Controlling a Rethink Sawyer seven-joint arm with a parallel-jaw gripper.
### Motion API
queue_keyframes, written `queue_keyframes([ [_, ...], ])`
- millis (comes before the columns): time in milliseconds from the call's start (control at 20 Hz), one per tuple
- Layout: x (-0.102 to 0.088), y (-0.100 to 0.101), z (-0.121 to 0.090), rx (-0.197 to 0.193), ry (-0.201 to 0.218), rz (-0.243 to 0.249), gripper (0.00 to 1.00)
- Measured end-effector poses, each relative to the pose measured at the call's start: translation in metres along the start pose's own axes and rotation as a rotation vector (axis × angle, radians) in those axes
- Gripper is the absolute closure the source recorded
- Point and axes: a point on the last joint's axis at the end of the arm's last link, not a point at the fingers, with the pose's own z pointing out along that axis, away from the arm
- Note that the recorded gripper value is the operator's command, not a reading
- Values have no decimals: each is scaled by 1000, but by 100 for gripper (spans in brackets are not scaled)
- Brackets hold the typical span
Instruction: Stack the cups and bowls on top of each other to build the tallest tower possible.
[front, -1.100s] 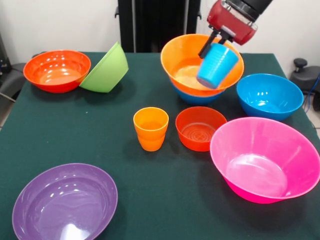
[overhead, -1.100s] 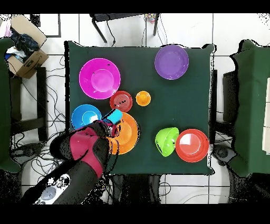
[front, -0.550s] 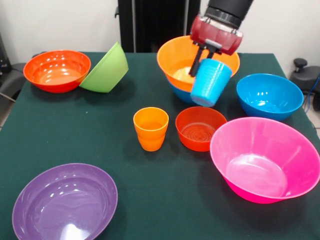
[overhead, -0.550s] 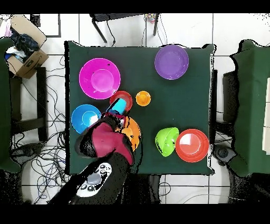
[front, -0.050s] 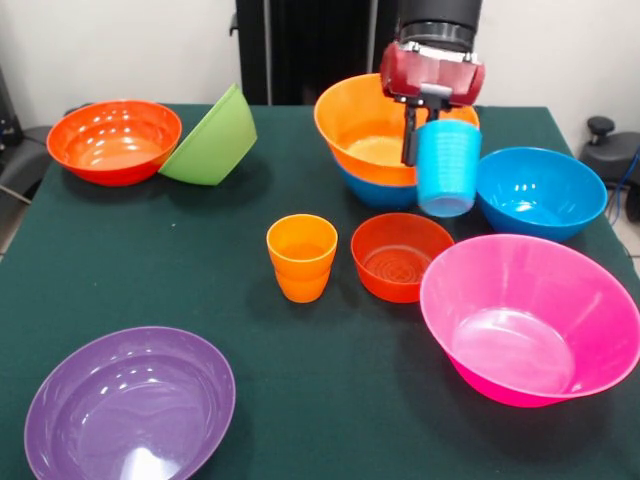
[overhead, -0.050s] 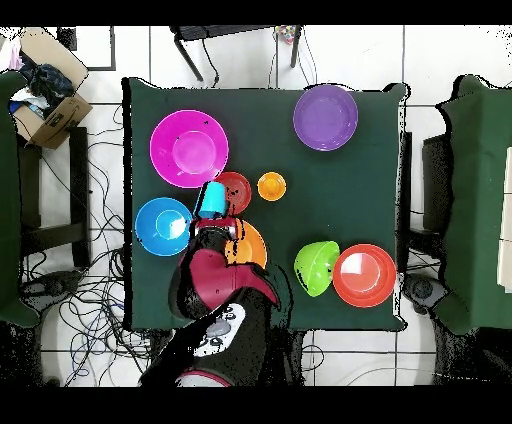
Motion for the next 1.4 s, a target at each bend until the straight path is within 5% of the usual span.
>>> queue_keyframes([
  [400,-15,3,-29,-72,80,43,100],
  [1050,-47,-52,-43,-117,145,140,100],
  [1400,-31,-43,-42,-131,270,131,100],
])
